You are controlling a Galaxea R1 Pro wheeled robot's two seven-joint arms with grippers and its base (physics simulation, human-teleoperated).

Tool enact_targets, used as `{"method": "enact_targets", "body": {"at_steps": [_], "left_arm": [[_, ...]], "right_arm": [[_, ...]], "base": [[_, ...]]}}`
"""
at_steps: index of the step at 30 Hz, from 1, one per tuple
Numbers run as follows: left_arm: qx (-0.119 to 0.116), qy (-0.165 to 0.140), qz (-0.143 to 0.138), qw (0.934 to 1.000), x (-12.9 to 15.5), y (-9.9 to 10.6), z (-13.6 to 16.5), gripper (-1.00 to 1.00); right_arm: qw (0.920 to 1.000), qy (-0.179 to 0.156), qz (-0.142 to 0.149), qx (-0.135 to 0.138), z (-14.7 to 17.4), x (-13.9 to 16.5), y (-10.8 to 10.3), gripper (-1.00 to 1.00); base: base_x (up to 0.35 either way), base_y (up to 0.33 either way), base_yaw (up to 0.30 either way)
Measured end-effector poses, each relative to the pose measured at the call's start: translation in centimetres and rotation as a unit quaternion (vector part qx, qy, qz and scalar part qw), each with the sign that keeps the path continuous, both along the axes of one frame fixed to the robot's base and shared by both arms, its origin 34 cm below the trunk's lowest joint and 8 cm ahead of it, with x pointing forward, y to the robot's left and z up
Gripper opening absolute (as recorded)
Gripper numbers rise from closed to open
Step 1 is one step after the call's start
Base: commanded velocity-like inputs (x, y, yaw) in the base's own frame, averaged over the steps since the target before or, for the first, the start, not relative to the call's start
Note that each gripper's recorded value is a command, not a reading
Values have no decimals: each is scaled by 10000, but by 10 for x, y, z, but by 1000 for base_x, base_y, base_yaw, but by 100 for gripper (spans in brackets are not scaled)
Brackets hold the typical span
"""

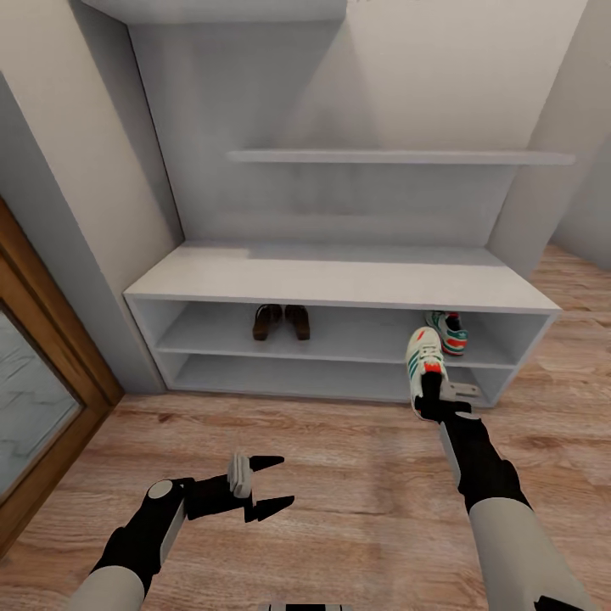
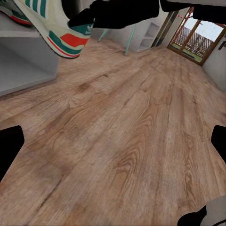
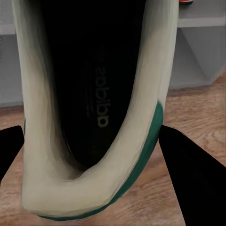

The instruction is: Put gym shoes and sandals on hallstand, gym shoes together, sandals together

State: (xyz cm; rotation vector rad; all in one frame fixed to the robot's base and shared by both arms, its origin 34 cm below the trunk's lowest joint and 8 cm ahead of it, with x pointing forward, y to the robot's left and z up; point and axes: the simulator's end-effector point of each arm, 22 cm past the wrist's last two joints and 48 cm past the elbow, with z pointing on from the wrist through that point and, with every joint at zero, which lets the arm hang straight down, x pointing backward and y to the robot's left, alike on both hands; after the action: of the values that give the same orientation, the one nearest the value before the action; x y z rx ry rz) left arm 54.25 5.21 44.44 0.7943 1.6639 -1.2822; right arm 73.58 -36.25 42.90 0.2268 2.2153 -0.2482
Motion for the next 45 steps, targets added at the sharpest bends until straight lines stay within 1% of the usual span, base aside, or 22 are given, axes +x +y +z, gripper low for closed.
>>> {"method": "enact_targets", "body": {"at_steps": [6, 7, 8, 22, 35, 45], "left_arm": [[0, 0, 0, 10000, 0, 0, 0, 100], [0, -1, 0, 10000, 0, 0, 0, 100], [0, 0, 0, 10000, 0, 0, 0, 100], [0, 3, 0, 10000, 0, 0, 0, 100], [-3, 267, -1, 9996, -4, 0, -26, 100], [-1, 267, 0, 9996, -4, 0, -26, 100]], "right_arm": [[9999, -155, 13, -31, 5, 4, 0, -100], [9977, -662, 53, -142, 25, 17, -1, -100], [9975, -691, 50, -143, 25, 17, -2, -100], [9974, -709, 50, -144, 26, 17, -2, -100], [9989, -450, 51, -145, -10, 14, -2, -100], [9989, -452, 52, -145, -10, 14, -2, -100]], "base": [[0, 0, 0], [0, 0, 0], [0, 0, 0], [0, 0, 0], [0, 0, 0], [12, 0, 0]]}}
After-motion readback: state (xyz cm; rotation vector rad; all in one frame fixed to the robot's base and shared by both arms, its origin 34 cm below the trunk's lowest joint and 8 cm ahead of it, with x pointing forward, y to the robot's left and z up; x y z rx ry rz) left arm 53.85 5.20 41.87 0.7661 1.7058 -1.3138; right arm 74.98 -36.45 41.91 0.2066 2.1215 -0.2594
